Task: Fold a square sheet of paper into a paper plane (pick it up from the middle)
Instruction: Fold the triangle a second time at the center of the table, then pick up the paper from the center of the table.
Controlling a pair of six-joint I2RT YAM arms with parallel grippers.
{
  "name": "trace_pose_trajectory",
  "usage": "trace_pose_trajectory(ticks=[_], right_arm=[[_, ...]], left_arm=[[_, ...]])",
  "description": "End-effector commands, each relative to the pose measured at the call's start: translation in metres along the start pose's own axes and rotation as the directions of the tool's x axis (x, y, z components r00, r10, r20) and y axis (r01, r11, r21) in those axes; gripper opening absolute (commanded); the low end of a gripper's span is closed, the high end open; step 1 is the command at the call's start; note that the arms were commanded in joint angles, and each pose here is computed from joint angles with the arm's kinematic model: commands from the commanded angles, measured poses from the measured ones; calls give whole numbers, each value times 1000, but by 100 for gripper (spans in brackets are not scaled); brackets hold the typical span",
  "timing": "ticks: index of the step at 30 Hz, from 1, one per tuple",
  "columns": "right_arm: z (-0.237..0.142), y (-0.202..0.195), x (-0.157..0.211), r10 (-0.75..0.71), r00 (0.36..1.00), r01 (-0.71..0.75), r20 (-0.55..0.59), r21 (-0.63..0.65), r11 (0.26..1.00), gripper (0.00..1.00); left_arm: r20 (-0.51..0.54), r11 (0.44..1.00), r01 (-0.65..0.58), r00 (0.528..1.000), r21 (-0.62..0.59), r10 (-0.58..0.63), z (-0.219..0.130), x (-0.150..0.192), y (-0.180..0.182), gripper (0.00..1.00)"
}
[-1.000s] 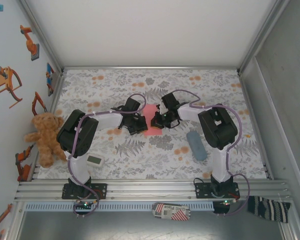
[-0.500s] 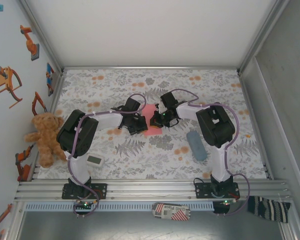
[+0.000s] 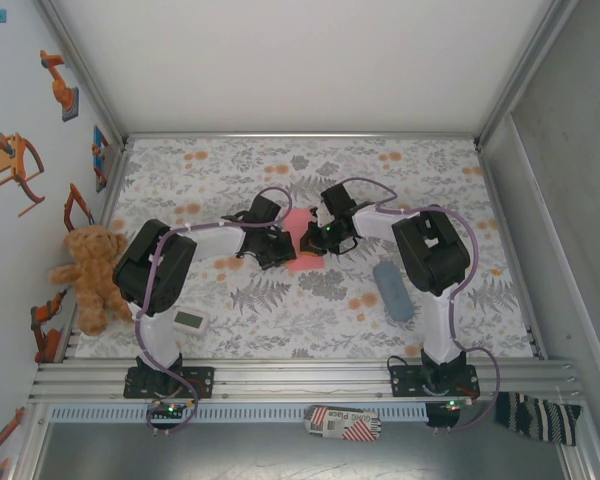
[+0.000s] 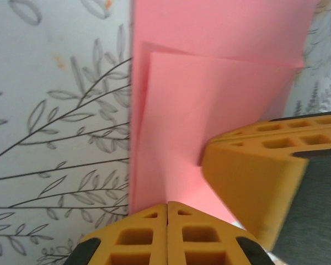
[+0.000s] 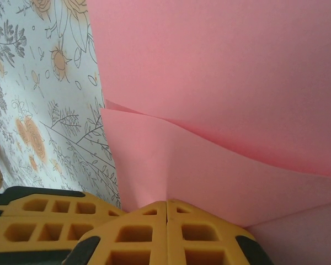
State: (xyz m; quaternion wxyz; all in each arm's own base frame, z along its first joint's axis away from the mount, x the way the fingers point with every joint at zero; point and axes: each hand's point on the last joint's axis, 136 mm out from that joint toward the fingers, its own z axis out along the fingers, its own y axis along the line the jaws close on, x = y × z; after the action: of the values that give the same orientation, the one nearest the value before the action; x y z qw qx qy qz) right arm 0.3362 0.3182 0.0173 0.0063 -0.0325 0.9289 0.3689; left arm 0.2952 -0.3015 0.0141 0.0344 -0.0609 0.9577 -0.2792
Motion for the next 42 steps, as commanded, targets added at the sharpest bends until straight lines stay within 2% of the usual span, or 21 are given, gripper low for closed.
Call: trace_pose_trajectory(ticks=[1, 7, 18, 23, 28, 32, 36, 40, 42], right_arm=[[9, -27, 7, 30, 999, -27, -26, 90, 996, 0], [-4, -27, -16, 8, 1000, -9, 19, 71, 997, 0], [-39, -77, -77, 73, 987, -90, 144, 119, 989, 0], [-62, -60, -90, 22, 983, -47, 180, 133, 990, 0], [-99, -35, -85, -10, 968, -23, 250, 129, 991, 0], [-114, -28, -67, 11, 960, -47, 280, 121, 992, 15], [-113, -26, -51, 54, 959, -79, 277, 81, 994, 32], [-100, -21, -39, 53, 969, -77, 240, 92, 993, 44], [-94, -16, -37, 53, 972, -73, 231, 79, 994, 45]], left_arm=[[-59, 991, 62, 996, -122, -69, 8, 21, 35, 7], [-86, 970, 90, 990, -224, -112, 7, 35, 62, 6], [-89, 970, 89, 990, -225, -112, 9, 35, 62, 6], [-80, 981, 66, 993, -181, -82, 4, 25, 44, 7], [0, 999, -7, 1000, -53, 7, -20, -6, -12, 12], [75, 998, -48, 996, 32, 45, -40, -24, -44, 21], [105, 999, -47, 994, 25, 44, -39, -32, -44, 26], [117, 999, -36, 993, 37, 31, -33, -39, -47, 27], [120, 999, -30, 992, 39, 25, -30, -42, -48, 27]])
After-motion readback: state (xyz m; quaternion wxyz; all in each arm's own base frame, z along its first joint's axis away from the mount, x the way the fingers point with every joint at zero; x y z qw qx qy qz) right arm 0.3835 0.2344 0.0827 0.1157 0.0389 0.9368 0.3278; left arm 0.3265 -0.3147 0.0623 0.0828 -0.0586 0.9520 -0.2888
